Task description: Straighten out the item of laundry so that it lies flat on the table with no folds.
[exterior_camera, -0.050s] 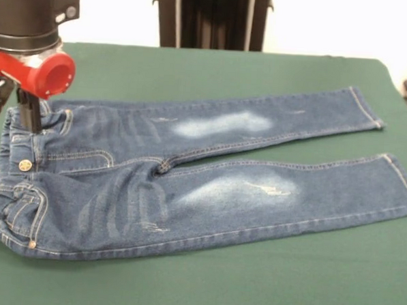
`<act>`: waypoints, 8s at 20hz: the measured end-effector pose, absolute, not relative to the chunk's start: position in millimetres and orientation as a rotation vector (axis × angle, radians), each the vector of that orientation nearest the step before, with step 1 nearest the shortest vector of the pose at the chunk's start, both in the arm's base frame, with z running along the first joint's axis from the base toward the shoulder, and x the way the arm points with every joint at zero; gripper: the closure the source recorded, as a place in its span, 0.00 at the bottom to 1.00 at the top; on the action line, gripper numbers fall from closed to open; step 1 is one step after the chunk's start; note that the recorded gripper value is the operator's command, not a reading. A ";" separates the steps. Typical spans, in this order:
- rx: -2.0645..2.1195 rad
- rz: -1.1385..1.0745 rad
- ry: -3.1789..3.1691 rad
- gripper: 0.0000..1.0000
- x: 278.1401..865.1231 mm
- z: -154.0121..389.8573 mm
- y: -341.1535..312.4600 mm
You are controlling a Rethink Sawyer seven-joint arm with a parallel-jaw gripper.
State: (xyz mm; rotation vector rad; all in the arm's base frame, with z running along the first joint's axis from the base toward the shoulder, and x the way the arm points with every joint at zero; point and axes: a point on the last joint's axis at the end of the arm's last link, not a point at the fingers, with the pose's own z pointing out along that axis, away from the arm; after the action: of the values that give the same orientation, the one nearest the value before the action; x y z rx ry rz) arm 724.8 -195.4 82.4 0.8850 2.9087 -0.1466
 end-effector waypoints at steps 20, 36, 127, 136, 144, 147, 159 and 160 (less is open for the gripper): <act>0.870 -0.161 2.896 1.00 687.3 55.5 -192.4; 0.853 -0.125 2.884 1.00 658.7 32.6 -177.7; 1.175 -0.097 2.838 1.00 580.1 -39.4 -245.8; 1.180 -0.098 2.835 1.00 579.0 -39.4 -247.9; 1.235 -0.075 2.813 1.00 570.3 -38.8 -264.2; 1.265 -0.064 2.800 1.00 565.8 -38.5 -274.1; 1.338 -0.054 2.776 1.00 543.1 -36.8 -301.9; 1.338 -0.055 2.777 1.00 542.0 -36.7 -302.2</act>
State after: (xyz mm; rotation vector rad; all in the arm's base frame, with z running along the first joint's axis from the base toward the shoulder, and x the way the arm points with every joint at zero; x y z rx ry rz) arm 542.0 -302.2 -36.7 1.3381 2.7767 -0.0550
